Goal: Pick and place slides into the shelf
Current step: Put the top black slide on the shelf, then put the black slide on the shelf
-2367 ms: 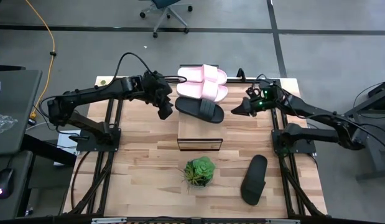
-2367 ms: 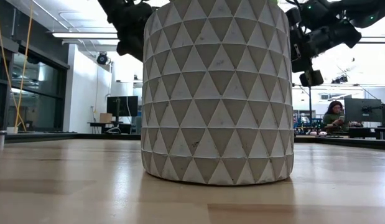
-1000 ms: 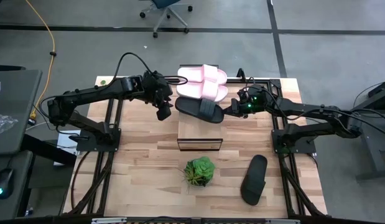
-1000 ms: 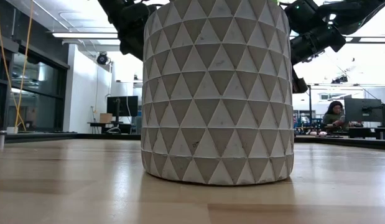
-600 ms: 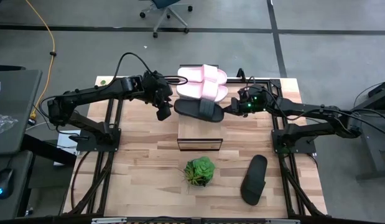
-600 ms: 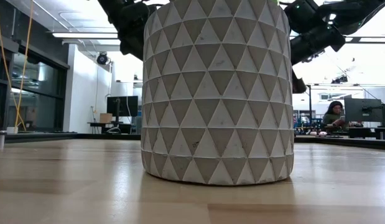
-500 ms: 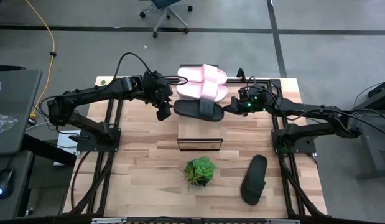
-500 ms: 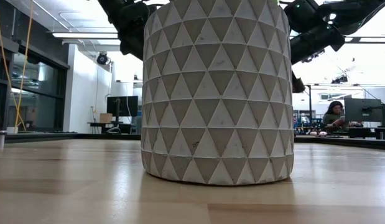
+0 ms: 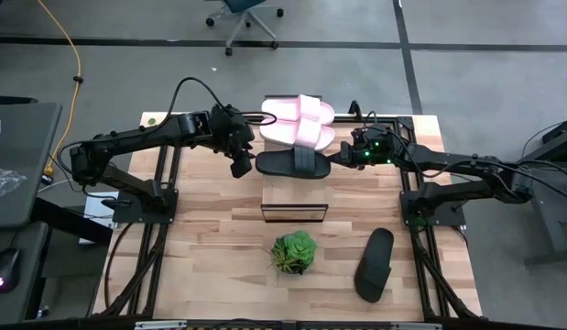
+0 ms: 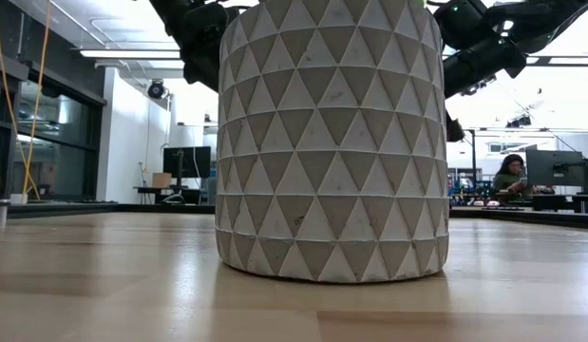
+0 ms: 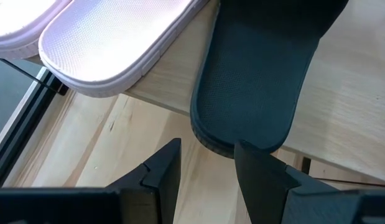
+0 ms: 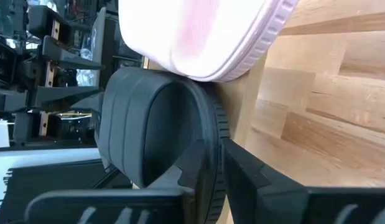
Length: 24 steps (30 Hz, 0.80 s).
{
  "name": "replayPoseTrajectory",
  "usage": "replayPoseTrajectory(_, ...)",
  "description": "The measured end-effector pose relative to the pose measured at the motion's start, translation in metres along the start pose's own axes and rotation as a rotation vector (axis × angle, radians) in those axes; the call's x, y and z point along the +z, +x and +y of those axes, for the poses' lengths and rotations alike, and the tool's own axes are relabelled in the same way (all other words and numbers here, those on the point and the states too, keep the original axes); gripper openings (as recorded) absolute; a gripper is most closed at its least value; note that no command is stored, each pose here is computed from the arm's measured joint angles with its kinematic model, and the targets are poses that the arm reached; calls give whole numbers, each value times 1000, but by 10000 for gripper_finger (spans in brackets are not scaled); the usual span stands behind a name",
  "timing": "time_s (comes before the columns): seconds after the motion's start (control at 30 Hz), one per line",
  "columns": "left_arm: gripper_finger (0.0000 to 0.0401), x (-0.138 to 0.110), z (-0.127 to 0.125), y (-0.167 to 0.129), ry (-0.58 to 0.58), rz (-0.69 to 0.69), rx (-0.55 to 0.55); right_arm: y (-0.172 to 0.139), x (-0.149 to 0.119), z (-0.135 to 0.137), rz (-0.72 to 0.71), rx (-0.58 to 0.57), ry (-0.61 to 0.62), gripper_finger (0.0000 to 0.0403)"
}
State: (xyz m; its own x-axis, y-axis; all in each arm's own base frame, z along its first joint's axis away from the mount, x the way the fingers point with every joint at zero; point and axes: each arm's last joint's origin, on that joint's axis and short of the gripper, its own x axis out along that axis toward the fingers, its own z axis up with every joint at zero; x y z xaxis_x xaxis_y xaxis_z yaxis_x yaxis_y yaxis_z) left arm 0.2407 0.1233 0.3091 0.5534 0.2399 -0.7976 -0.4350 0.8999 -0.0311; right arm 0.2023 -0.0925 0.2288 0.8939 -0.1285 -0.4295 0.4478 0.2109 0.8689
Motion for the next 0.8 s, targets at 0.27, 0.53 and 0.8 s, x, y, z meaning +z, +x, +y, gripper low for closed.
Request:
replayPoseTrajectory(0.27,138,0,0,0,0,-2,0,-3,3,2,-89,-18,-9,85)
replayPoseTrajectory(0.53,138,0,0,0,0,-2,0,-20,6,5,-203,-44,-83,101)
replayPoseTrajectory(0.8,138,0,-1,0,50,2,-24,-63,1,3,-214,-72,-182,101)
